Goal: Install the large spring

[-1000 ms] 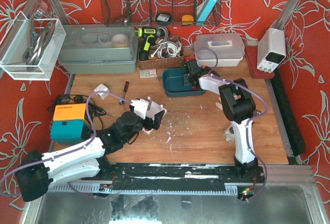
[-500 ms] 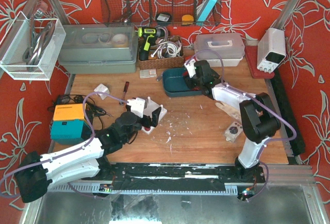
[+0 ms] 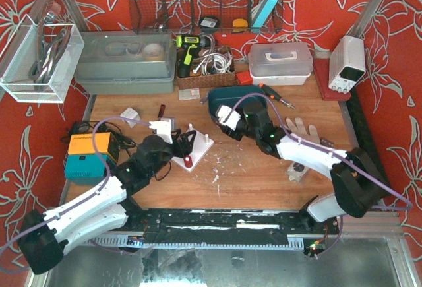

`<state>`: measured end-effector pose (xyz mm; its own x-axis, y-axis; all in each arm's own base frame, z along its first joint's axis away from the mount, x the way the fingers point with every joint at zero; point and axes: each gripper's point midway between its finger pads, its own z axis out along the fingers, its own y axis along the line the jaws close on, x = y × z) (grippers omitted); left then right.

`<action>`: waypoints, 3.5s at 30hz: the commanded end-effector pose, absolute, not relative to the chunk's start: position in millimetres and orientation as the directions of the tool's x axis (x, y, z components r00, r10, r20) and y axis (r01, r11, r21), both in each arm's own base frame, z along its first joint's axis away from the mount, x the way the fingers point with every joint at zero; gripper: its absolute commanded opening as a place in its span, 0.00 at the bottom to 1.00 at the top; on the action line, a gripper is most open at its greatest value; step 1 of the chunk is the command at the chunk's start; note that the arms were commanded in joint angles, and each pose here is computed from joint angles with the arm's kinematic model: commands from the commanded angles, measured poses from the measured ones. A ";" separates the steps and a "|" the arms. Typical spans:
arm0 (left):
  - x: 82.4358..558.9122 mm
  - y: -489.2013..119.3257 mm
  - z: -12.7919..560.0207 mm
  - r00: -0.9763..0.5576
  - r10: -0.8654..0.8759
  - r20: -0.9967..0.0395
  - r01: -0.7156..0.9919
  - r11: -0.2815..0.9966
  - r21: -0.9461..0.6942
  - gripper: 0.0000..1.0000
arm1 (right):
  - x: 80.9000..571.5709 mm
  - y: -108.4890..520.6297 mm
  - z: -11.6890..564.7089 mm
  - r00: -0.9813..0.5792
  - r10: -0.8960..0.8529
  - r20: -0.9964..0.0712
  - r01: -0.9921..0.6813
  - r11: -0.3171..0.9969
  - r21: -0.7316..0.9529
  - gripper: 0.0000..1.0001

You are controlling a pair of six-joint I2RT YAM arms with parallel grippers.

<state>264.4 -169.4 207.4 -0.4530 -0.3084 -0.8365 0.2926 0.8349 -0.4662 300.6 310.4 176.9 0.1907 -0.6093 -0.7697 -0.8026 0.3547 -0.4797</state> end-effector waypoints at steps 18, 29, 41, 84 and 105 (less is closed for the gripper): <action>232.0 -249.3 230.7 -0.697 -0.131 -0.705 0.552 0.529 -0.644 0.62 | 205.8 333.5 207.4 0.634 -0.486 -0.601 -0.654 0.076 -0.752 0.14; 242.3 -268.7 221.7 -0.759 -0.079 -0.646 0.527 0.508 -0.681 0.51 | 194.7 338.4 204.6 0.683 -0.471 -0.559 -0.624 0.023 -0.781 0.14; 245.7 -266.3 231.6 -0.720 -0.063 -0.691 0.564 0.526 -0.636 0.00 | 201.8 338.3 200.1 0.580 -0.523 -0.624 -0.696 0.080 -0.714 0.48; 232.8 -238.2 271.3 -0.392 -0.171 -0.904 0.737 0.530 -0.420 0.00 | 190.9 373.4 265.6 0.073 -0.078 -0.994 -0.900 0.425 -0.099 0.42; 227.5 -225.7 268.9 -0.520 0.093 -0.849 0.681 0.646 -0.346 0.00 | 174.5 350.1 209.8 0.386 -0.386 -0.838 -0.829 0.254 -0.499 0.00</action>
